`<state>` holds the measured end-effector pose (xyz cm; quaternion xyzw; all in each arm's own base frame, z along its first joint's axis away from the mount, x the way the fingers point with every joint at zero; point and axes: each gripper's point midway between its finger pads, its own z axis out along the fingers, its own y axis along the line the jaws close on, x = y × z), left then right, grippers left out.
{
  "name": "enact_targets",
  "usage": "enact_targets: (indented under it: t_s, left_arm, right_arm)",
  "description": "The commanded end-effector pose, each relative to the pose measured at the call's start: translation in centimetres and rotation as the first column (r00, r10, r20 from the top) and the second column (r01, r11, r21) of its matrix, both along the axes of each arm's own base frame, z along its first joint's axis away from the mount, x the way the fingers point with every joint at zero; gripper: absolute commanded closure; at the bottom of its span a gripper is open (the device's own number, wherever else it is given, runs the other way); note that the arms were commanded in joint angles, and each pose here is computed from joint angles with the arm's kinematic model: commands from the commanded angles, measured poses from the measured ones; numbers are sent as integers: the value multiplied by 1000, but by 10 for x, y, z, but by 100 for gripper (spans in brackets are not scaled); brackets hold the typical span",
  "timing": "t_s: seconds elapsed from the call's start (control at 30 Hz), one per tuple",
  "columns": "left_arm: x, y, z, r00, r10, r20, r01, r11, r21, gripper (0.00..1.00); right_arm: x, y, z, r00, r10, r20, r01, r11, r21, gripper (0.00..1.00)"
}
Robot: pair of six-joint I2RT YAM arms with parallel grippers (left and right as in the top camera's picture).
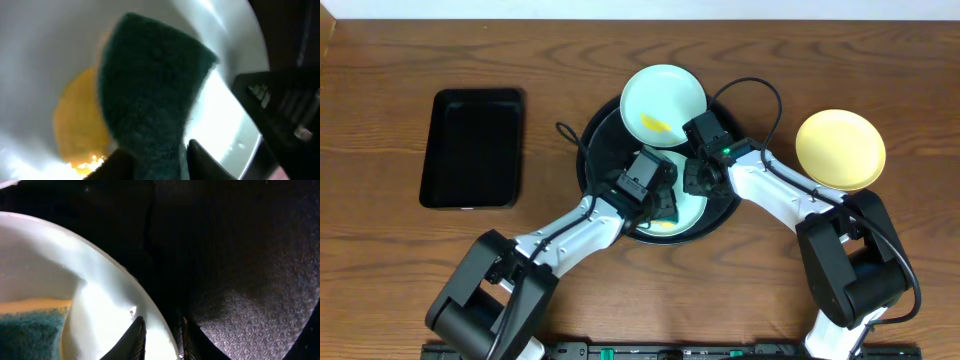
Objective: Clean dirty plates on tray and stack at the side
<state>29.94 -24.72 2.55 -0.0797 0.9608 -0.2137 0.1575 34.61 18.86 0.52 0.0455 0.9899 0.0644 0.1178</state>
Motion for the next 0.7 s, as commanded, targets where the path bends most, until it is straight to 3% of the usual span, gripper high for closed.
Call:
enact_targets:
  t_s: [0.0,0.1,0.33,0.67]
  left_arm:
    - [0,-3,1,994,-103,45,102,994,28,60]
    - [1,-3,8,986,-147,83,144,989,46,55]
    - [3,-2,10,975,-193,112,186,980,75,55]
    - [15,10,29,968,-159,194,134,982,133,55]
  right_arm:
    - [-3,-3,-6,1000,-19,-19,19,1000,-2,77]
    - [-3,-3,-6,1000,-18,-19,18,1000,-2,77]
    - [-3,-3,-6,1000,-18,-19,18,1000,-2,76]
    - [-3,-4,-6,1000,-15,-19,15,1000,-4,75]
